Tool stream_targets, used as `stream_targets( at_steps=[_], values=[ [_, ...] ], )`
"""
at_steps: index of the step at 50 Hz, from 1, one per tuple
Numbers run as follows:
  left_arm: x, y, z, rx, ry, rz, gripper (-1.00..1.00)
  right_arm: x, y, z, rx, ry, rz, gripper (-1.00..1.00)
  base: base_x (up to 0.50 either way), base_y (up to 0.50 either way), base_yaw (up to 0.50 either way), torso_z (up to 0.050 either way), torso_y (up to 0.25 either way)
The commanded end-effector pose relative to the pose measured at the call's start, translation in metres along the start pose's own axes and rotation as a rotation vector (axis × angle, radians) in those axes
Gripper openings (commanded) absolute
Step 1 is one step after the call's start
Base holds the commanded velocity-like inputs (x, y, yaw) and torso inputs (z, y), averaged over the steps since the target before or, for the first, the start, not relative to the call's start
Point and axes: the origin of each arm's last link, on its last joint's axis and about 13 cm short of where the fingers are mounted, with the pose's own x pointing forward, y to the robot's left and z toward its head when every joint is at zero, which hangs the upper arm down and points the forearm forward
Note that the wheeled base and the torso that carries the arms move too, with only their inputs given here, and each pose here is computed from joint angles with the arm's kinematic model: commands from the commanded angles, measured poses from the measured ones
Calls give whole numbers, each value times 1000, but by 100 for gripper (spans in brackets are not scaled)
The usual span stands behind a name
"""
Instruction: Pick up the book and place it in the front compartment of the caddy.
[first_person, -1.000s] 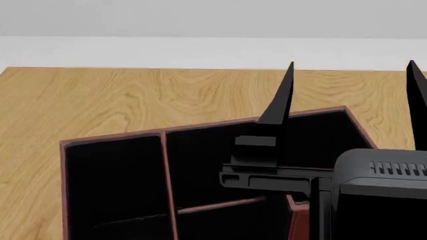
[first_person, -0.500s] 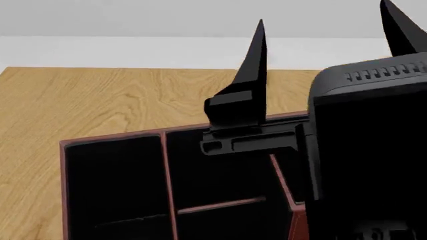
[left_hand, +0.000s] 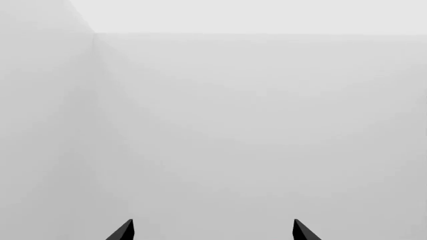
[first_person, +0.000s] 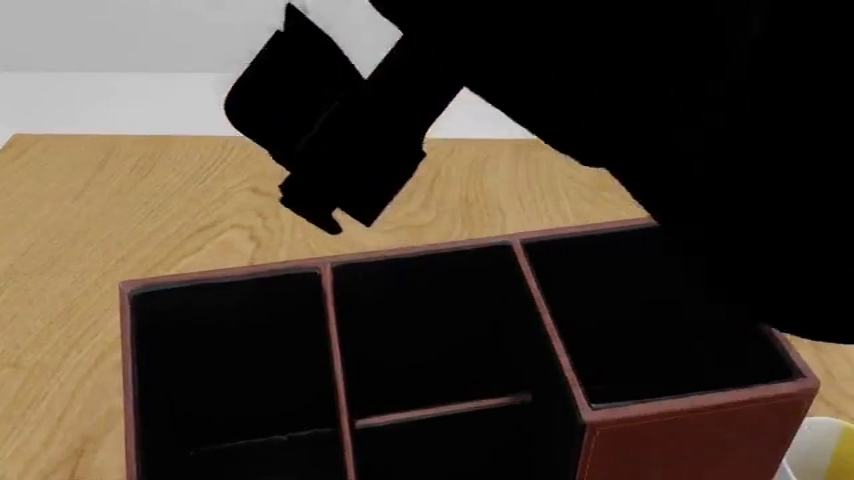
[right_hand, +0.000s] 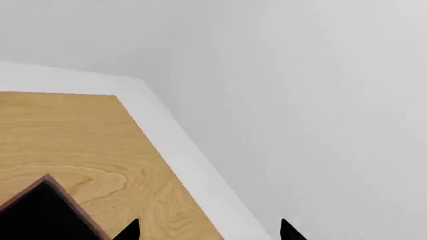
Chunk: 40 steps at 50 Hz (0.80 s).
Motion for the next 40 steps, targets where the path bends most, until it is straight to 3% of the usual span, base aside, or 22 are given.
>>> stream_targets(
  at_steps=[1,6,10,11,13,15,27,40],
  values=[
    [-2,1,4,-5,-8,0,100,-12,-44,34,-129,365,285,100,0,0,0,0,0],
    [-2,1,3,-3,-5,6,100,4,-38,40,-191,508,429,100,0,0,0,0,0],
    [-3,1,3,-1,-2,5,100,16,-38,44,-255,581,434,100,0,0,0,0,0],
    [-3,1,3,-1,-1,6,100,19,-38,46,-216,584,453,100,0,0,0,0,0],
    [-2,1,1,2,1,6,100,22,-31,44,-295,645,520,100,0,0,0,0,0],
    [-1,0,0,5,3,7,100,25,-25,43,-320,691,570,100,0,0,0,0,0],
    [2,-1,-3,6,6,-4,100,29,-5,47,-378,727,759,100,0,0,0,0,0],
    [-3,2,4,-1,-12,7,100,38,13,42,-456,756,841,100,0,0,0,0,0]
  ],
)
